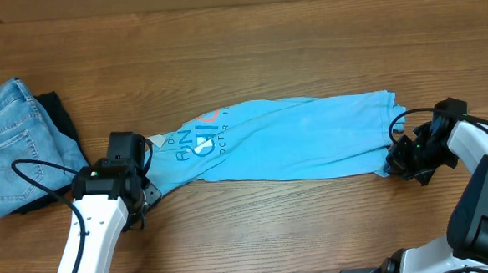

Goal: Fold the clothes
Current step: 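Regrasp the T-shirt edges with both grippers and lift it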

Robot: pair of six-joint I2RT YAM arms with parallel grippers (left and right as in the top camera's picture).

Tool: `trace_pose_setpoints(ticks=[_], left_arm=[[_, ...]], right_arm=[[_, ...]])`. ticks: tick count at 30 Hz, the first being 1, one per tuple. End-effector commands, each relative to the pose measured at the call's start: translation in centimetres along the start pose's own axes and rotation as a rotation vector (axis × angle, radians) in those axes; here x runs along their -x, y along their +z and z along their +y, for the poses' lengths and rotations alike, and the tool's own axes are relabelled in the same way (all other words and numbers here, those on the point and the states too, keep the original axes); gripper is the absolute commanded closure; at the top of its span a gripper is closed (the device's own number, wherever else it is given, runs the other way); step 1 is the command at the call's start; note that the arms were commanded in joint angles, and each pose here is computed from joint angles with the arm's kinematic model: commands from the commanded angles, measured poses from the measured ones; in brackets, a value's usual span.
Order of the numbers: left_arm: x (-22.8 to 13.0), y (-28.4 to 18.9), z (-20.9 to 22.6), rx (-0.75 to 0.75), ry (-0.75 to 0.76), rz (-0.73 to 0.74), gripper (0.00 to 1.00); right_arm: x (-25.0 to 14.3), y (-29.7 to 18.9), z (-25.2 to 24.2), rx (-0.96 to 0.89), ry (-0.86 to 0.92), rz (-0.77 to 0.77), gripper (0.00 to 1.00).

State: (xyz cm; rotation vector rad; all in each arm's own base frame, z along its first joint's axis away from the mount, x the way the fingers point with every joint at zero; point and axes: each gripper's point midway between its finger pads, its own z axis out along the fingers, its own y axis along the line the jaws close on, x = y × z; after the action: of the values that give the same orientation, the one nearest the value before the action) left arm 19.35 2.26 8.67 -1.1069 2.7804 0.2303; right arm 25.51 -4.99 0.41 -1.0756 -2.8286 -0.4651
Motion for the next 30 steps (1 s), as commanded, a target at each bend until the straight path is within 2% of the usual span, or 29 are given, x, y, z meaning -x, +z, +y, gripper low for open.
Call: trace_pose_setpoints(ticks=[1,3,8,15,20,23,24,25,26,27,28,30], left_arm=[[0.0,0.1,0.5,0.02,-0.027,-0.005,0.4],[0.4,0.1,0.3,0.004,-0.067,-0.016,0.37],[1.1,1.2,0.1,0.021,-0.093,-0.003,0.3],[1.6,5.9,-1.0,0.068,-0.103,0.117,0.29],[1.7,8.8,-1.2,0.111,-0.109,0.164,0.22],[2.6,10.5,-3.1,0.048,-0.024,0.149,0.23],[2.9,10.6,-3.3,0.038,-0.005,0.139,0.27],[3.1,10.7,-3.6,0.027,0.012,0.133,0.38],[3.0,10.7,-3.7,0.021,0.011,0.136,0.58],[3.0,10.7,-3.8,0.013,0.01,0.14,0.7],[3.0,10.7,-3.8,0.014,0.01,0.14,0.78],[2.9,10.7,-3.8,0.014,0.01,0.141,0.79]], right_arm=[[1.1,-1.2,-0.2,-0.032,0.018,-0.048,0.96],[1.3,-1.4,-2.1,-0.141,0.083,-0.072,0.96],[1.5,-1.4,-1.9,-0.131,0.082,-0.077,0.96],[1.6,-1.4,-1.9,-0.13,0.081,-0.08,0.96],[1.7,-1.4,-1.9,-0.128,0.08,-0.086,0.96],[1.7,-1.4,-1.8,-0.128,0.079,-0.087,0.96],[1.7,-1.4,-1.8,-0.128,0.079,-0.087,0.96],[1.7,-1.4,-1.8,-0.128,0.079,-0.086,0.96],[1.7,-1.4,-1.8,-0.128,0.079,-0.086,0.96],[1.7,-1.4,-1.8,-0.128,0.079,-0.086,0.96],[1.7,-1.4,-1.8,-0.128,0.079,-0.086,0.96],[1.7,-1.4,-1.9,-0.128,0.08,-0.085,0.96]])
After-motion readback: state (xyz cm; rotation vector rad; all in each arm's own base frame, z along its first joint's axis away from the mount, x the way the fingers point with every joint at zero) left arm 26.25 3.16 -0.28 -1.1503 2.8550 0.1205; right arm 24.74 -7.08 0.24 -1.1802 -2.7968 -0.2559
